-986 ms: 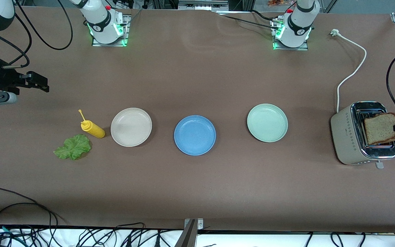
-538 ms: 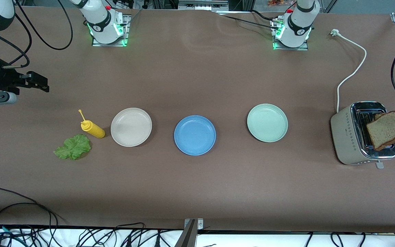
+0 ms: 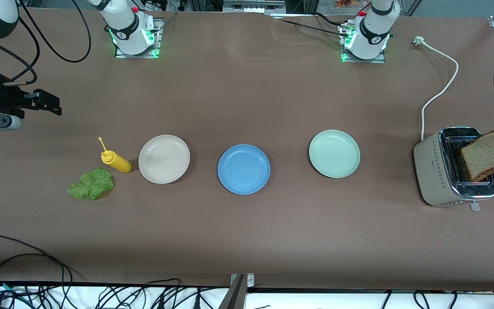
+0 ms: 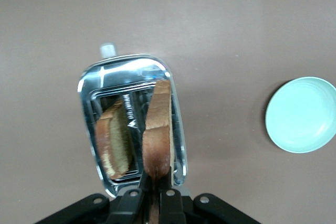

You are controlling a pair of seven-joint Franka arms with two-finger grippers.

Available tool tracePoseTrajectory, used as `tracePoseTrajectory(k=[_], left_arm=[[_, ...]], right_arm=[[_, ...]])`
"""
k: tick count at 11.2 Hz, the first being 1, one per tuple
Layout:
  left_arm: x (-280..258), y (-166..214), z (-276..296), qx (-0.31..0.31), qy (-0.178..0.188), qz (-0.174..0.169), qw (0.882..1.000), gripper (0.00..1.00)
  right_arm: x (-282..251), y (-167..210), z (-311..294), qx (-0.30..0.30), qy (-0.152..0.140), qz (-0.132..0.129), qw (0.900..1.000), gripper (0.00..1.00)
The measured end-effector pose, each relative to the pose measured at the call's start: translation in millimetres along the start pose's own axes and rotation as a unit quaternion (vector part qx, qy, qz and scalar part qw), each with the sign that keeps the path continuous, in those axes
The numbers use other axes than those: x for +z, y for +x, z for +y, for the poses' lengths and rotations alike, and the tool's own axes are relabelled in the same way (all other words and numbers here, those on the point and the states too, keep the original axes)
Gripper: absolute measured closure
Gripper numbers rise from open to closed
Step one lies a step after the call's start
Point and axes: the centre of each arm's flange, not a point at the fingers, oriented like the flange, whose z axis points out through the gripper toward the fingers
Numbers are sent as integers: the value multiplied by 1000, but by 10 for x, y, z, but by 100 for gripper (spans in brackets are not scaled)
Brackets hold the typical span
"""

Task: Make sandwich in blue plate with both arms
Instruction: 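Grasp a bread slice in the toaster with the left gripper and lift, then carry the bread slice with the left gripper over the blue plate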

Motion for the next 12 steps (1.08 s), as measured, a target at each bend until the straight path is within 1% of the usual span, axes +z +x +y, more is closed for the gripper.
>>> tracePoseTrajectory(k=[3, 6, 9, 12], left_arm=[[46, 109, 386, 19, -28, -11, 999, 92], [90, 255, 874, 16, -39, -21, 999, 92], [118, 403, 1520, 8, -50, -25, 998, 92], [136, 480, 2313, -5, -60, -34, 998, 92]], right_arm=[[0, 1, -7, -1, 0, 0, 1000, 0], [0, 2, -20, -2, 0, 0, 1000, 0], [1, 2, -24, -2, 0, 0, 1000, 0], [1, 3, -30, -3, 0, 0, 1000, 0]])
